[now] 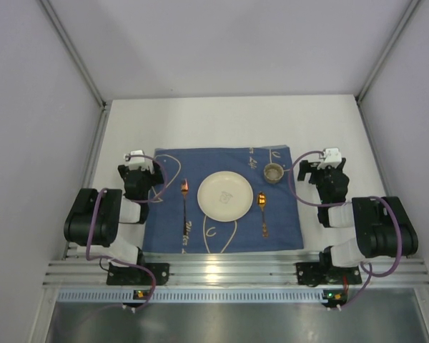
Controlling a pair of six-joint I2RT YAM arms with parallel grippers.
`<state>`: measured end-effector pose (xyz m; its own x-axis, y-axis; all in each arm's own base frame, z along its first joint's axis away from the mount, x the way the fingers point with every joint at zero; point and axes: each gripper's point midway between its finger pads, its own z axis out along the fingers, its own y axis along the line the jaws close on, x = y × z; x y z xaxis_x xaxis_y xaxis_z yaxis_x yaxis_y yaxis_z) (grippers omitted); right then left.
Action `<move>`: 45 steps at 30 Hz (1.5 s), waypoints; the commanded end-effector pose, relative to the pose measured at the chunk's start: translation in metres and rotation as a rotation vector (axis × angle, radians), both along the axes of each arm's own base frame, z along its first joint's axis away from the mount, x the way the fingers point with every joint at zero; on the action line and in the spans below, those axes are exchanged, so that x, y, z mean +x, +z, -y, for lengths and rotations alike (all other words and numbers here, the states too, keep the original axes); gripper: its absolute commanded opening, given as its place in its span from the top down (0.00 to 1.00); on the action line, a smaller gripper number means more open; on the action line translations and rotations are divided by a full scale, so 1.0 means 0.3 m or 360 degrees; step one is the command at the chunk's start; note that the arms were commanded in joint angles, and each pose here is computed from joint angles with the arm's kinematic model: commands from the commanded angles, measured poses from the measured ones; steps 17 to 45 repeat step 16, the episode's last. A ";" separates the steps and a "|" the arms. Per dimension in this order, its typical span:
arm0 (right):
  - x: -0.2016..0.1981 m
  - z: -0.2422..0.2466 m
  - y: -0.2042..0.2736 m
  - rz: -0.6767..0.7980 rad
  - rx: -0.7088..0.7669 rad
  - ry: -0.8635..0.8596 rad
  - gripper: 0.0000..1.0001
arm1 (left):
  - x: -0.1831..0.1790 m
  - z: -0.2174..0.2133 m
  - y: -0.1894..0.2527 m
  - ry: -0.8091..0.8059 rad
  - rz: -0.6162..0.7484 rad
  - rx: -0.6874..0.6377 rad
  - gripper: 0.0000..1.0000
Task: Set the dinner table for one person
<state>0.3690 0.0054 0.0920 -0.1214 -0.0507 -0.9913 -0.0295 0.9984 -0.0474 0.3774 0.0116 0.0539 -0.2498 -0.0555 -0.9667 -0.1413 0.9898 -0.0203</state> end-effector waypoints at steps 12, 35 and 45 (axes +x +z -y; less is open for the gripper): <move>0.047 0.009 0.096 0.0144 0.0037 -0.0021 0.00 | 0.045 0.002 0.097 -0.0015 0.0168 0.0005 0.02; 0.043 0.010 0.091 0.0139 0.0040 -0.0024 0.00 | 0.045 0.002 0.099 -0.0015 0.0170 0.0005 0.02; 0.043 0.010 0.091 0.0139 0.0040 -0.0024 0.00 | 0.045 0.002 0.099 -0.0015 0.0170 0.0005 0.02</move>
